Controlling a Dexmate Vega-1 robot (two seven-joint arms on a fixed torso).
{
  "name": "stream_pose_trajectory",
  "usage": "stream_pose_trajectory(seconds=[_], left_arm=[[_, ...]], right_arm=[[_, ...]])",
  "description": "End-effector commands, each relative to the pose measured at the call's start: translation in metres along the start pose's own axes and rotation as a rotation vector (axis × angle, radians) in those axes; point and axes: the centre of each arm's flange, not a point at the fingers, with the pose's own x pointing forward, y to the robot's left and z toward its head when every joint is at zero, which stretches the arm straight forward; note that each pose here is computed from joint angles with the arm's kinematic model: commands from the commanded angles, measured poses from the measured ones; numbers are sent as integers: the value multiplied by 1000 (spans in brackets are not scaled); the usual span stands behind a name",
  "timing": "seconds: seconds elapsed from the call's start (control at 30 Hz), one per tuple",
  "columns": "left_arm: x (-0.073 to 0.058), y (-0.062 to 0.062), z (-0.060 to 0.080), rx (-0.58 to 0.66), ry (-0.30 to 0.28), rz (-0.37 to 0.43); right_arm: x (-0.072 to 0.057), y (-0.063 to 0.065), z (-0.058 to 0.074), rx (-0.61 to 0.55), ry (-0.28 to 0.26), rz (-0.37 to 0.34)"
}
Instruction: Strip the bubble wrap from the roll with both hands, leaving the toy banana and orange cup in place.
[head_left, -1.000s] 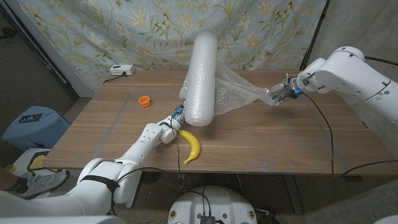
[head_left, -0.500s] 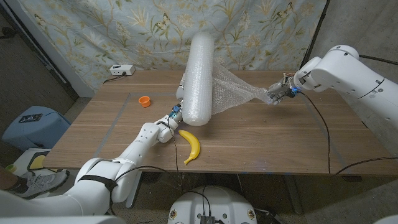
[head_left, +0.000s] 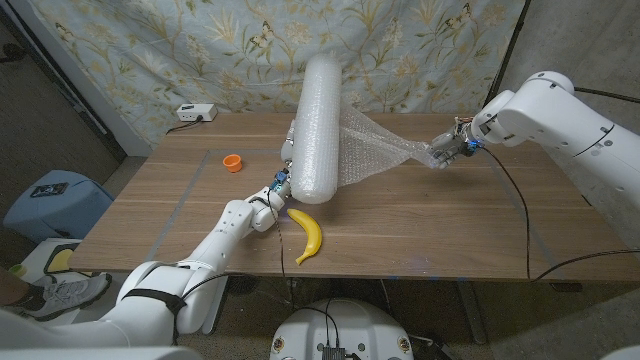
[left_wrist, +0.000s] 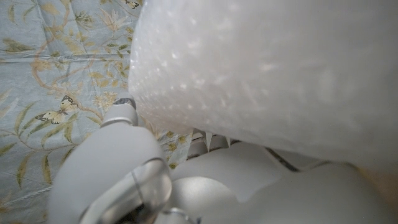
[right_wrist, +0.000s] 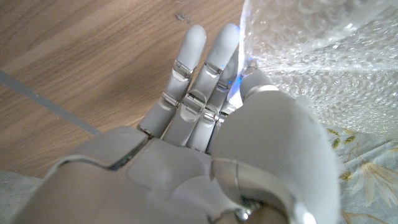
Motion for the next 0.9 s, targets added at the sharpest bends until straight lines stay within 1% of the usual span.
stream_pose_trajectory(seconds=[0.03, 0.1, 0.5, 0.73, 0.9], left_arm=[[-2, 2, -3, -6, -4, 14], [-2, 2, -4, -7, -3, 14], [-4, 1, -11, -19, -10, 13], [-6, 2, -16, -37, -17, 16], [-7, 3, -16, -33, -17, 18]], right_arm=[[-2, -8, -4, -2, 5, -12], [-3, -9, -5, 4, 12, -15], [-13, -18, -14, 9, 16, -36], [-15, -19, -16, 12, 25, -38], [-16, -21, -17, 3, 23, -40]])
